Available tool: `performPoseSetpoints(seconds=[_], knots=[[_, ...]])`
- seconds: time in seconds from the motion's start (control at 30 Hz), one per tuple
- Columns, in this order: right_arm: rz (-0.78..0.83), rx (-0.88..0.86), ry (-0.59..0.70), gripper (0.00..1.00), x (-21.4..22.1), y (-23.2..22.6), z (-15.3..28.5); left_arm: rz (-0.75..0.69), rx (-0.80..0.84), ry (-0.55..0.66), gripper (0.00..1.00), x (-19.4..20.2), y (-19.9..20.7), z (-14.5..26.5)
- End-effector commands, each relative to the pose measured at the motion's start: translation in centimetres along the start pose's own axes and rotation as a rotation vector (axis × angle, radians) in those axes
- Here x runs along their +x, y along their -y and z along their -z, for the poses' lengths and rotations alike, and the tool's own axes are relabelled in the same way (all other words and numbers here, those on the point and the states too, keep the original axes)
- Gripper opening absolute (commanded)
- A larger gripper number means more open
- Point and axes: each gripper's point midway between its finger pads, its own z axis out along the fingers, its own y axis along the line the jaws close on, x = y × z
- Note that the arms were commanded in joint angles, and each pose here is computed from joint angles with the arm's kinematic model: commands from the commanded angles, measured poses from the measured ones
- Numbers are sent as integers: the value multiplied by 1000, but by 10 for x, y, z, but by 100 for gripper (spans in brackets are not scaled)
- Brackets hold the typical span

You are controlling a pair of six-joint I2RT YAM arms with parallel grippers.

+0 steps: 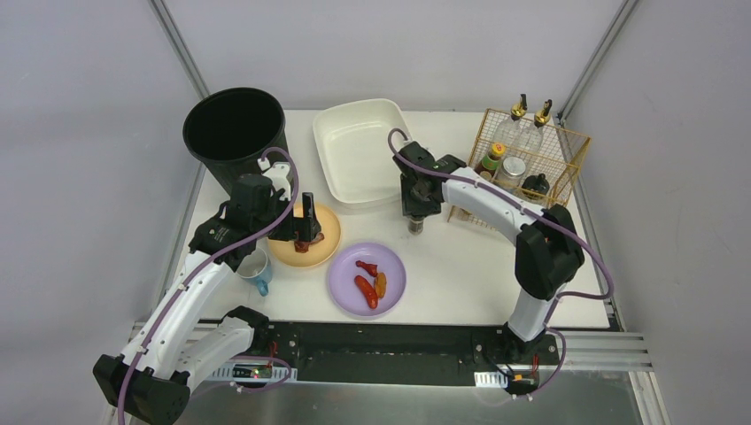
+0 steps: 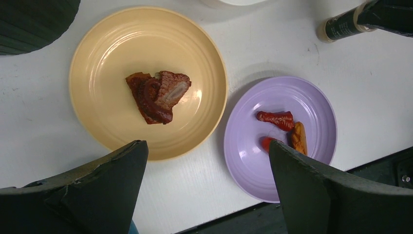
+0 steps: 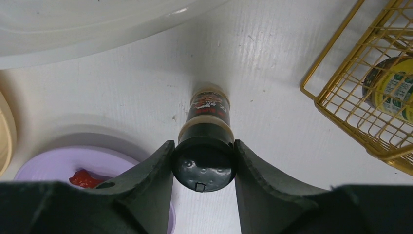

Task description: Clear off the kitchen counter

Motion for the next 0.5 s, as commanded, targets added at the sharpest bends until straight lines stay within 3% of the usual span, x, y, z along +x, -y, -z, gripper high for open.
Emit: performPoseSetpoints(seconds=[0.0, 0.47], knots=[[-41, -62, 138, 20, -31, -3, 58, -1, 9, 18, 99, -8, 3, 4], [-93, -13, 361, 21, -44, 57, 162, 1, 26, 13, 100, -8, 6, 4]])
